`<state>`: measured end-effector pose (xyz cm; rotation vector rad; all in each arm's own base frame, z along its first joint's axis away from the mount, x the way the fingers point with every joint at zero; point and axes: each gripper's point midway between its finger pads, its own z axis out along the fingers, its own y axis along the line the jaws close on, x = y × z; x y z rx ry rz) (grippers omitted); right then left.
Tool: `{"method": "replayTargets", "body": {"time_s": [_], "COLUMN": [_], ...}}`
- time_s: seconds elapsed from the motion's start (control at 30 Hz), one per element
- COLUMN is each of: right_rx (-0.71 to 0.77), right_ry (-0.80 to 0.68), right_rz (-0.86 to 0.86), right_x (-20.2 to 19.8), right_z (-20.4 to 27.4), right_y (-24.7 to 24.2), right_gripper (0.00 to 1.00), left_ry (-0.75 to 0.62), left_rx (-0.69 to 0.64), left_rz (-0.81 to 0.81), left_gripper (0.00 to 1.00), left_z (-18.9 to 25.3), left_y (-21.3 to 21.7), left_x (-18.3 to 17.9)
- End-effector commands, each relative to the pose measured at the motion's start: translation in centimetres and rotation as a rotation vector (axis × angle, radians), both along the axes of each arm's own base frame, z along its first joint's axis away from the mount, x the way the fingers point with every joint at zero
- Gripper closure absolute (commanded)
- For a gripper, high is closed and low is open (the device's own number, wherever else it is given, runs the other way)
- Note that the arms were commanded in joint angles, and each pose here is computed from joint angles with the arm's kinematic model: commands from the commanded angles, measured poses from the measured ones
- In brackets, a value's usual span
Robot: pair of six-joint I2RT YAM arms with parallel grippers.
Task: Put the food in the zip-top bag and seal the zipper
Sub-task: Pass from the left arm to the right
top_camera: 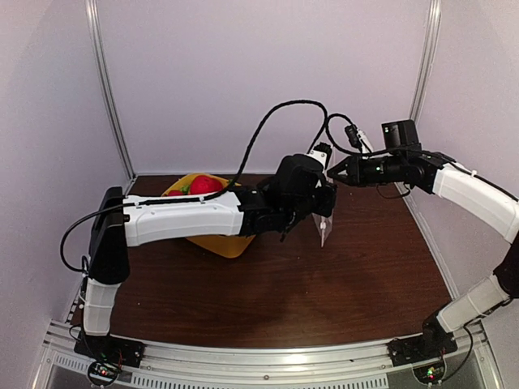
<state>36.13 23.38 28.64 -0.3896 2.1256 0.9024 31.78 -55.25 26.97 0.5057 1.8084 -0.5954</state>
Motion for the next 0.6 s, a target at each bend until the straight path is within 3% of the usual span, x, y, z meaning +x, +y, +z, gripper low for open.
{"method": "replayTargets", "body": {"time_s": [0.0, 0.13, 0.17, 0.2, 0.23, 0.3, 0.43, 0.57], "right_rx": [-0.038, -0.054, -0.062, -0.069, -0.072, -0.075, -0.072, -0.059], "right_ry": [-0.008, 0.001, 0.006, 0.003, 0.002, -0.002, -0.022, -0.037], "right_rz": [-0.075, -0.095, -0.097, -0.103, -0.105, -0.102, -0.086, -0.073], "right_x": [0.8, 1.8, 2.1, 2.3, 2.5, 2.6, 2.3, 1.8], "right_z": [-0.7, -0.7, -0.9, -0.9, -0.9, -1.1, -1.1, -0.9], "right_y": [-1.1, -1.0, -1.0, -1.1, -1.1, -1.0, -0.9, -0.9], "right_gripper": [0.84, 0.85, 0.93, 0.98, 1.0, 1.0, 1.0, 1.0], "left_ry": [-0.016, -0.005, -0.004, -0.002, 0.0, 0.002, 0.022, 0.085], "left_rx": [-0.052, -0.052, -0.05, -0.049, -0.051, -0.059, -0.074, -0.044], "left_rz": [-0.01, -0.013, -0.02, -0.032, -0.045, -0.057, 0.015, 0.025], "left_gripper": [1.0, 1.0, 1.0, 0.95, 0.84, 0.7, 0.55, 0.51], "left_z": [1.2, 1.0, 0.9, 1.0, 1.1, 1.6, 2.9, 1.6], "left_y": [-0.4, -0.3, -0.4, -0.4, -0.5, -0.2, 2.1, 3.0], "left_x": [0.1, -0.1, -0.3, -0.4, -0.6, -0.9, -0.8, 0.0]}}
